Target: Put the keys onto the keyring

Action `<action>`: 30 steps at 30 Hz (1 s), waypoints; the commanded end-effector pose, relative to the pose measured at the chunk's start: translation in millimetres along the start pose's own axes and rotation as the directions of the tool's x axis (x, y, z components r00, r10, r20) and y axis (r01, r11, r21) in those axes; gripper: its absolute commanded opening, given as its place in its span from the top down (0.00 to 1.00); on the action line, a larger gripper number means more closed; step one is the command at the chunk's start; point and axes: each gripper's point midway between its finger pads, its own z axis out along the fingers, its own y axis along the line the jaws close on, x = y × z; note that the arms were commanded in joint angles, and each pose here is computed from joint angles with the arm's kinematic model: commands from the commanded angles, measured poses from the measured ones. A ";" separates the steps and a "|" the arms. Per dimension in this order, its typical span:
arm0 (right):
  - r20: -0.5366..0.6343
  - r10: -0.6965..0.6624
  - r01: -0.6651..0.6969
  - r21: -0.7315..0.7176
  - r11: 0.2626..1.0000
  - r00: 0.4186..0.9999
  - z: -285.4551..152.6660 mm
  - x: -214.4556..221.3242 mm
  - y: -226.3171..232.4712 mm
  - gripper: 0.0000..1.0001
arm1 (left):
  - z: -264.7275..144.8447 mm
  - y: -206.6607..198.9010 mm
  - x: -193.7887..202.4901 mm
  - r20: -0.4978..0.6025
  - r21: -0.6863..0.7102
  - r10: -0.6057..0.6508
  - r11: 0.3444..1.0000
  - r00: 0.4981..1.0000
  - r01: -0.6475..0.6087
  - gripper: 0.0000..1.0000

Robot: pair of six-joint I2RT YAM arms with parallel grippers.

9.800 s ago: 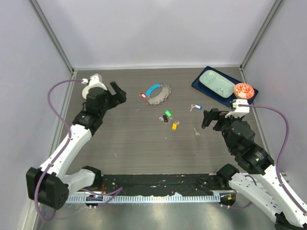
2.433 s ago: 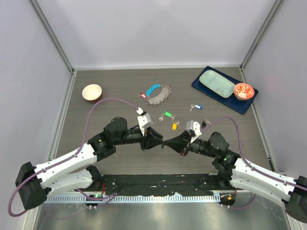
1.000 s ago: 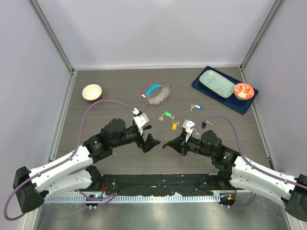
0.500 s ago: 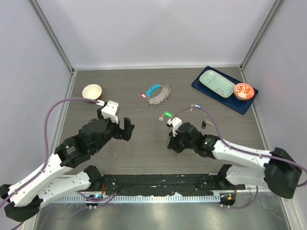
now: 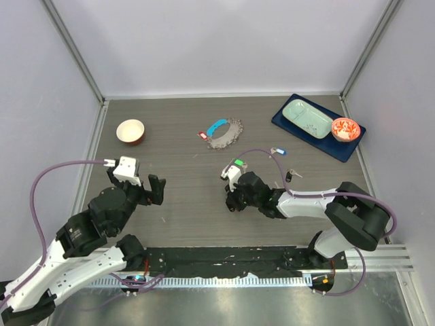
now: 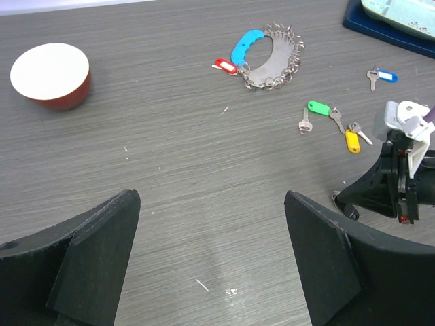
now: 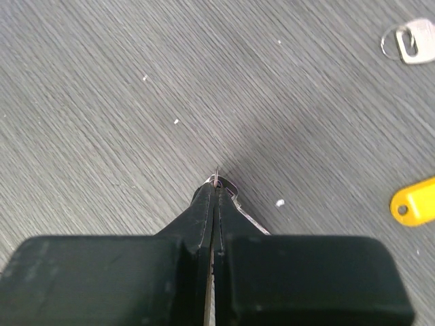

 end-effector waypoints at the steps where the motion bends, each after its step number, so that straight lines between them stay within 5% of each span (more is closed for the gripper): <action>1: 0.138 -0.072 0.080 -0.053 0.995 0.988 5.2 -27.8 7.8 0.99 | 1.4 6.5 -0.8 0.012 -0.039 -0.002 0.999 1.000 0.003 0.09; 10: 0.041 -0.064 0.065 -0.028 0.997 0.997 6.1 -3.9 1.2 0.97 | 5.1 6.0 6.1 -0.028 -0.051 0.026 0.998 0.999 -0.028 0.09; 21: -0.066 -0.050 0.049 -0.015 0.999 0.997 -4.2 -4.6 0.1 0.64 | 7.4 3.7 9.0 -0.040 -0.041 0.028 0.999 0.999 -0.030 0.09; 30: -0.047 -0.030 0.034 0.076 0.997 0.998 -28.4 -49.3 -9.2 0.57 | 7.7 3.2 9.7 -0.042 -0.034 0.024 0.999 0.999 -0.026 0.09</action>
